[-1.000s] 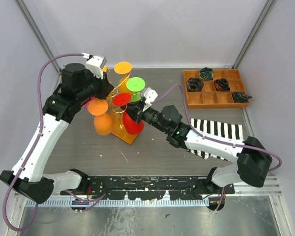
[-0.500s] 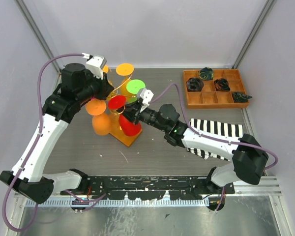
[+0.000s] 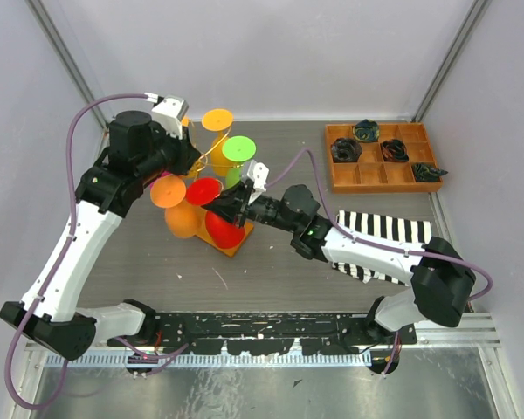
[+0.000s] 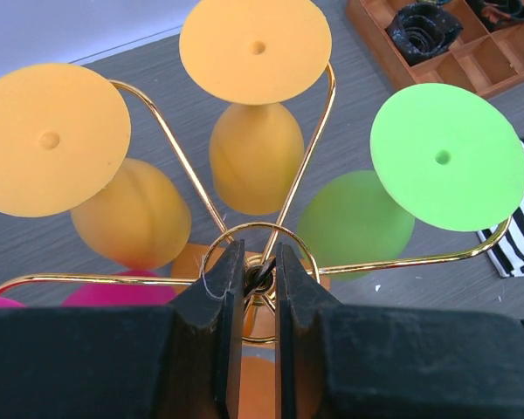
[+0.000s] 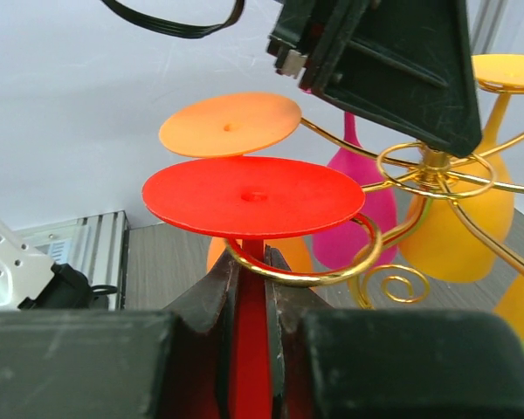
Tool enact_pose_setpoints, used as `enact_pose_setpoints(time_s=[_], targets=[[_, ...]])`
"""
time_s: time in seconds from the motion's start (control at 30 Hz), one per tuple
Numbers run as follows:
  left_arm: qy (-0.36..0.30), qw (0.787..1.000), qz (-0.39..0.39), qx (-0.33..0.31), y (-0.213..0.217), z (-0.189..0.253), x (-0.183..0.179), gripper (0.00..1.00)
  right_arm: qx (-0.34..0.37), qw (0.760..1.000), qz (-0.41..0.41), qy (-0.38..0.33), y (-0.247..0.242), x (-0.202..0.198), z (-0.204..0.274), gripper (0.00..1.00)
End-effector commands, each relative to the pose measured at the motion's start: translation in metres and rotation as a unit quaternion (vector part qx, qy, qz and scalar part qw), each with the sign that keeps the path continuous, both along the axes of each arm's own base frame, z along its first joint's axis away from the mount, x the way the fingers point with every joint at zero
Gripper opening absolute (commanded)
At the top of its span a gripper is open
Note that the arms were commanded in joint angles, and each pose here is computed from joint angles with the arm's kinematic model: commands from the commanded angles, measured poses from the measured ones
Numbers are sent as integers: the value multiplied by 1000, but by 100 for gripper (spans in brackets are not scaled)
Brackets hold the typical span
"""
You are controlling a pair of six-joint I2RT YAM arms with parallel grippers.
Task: Place the wine glass upside down on the wine glass rack
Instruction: Turn the wine glass upside down at the wine rack.
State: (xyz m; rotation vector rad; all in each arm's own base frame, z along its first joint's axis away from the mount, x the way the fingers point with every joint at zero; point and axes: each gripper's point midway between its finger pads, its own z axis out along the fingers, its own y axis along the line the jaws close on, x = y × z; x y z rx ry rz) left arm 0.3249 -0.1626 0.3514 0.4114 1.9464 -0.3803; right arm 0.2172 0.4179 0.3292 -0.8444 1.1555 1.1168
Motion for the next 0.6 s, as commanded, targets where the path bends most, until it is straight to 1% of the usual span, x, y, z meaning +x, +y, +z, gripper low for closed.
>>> enact_pose_setpoints(time_s=[0.0, 0.13, 0.37, 0.53, 0.57], targets=[[14, 999, 25, 19, 10, -8, 4, 0, 55, 997, 44, -37, -2, -24, 38, 2], [15, 999, 23, 19, 10, -10, 5, 0, 61, 997, 24, -33, -9, -21, 39, 2], [16, 999, 21, 19, 8, -11, 6, 0, 60, 997, -50, -12, -25, -1, 31, 1], [16, 999, 21, 20, 8, -11, 7, 0, 69, 994, -81, -5, -36, 6, 31, 1], [16, 999, 21, 21, 8, -12, 7, 0, 72, 992, -105, 7, -41, 13, 28, 1]])
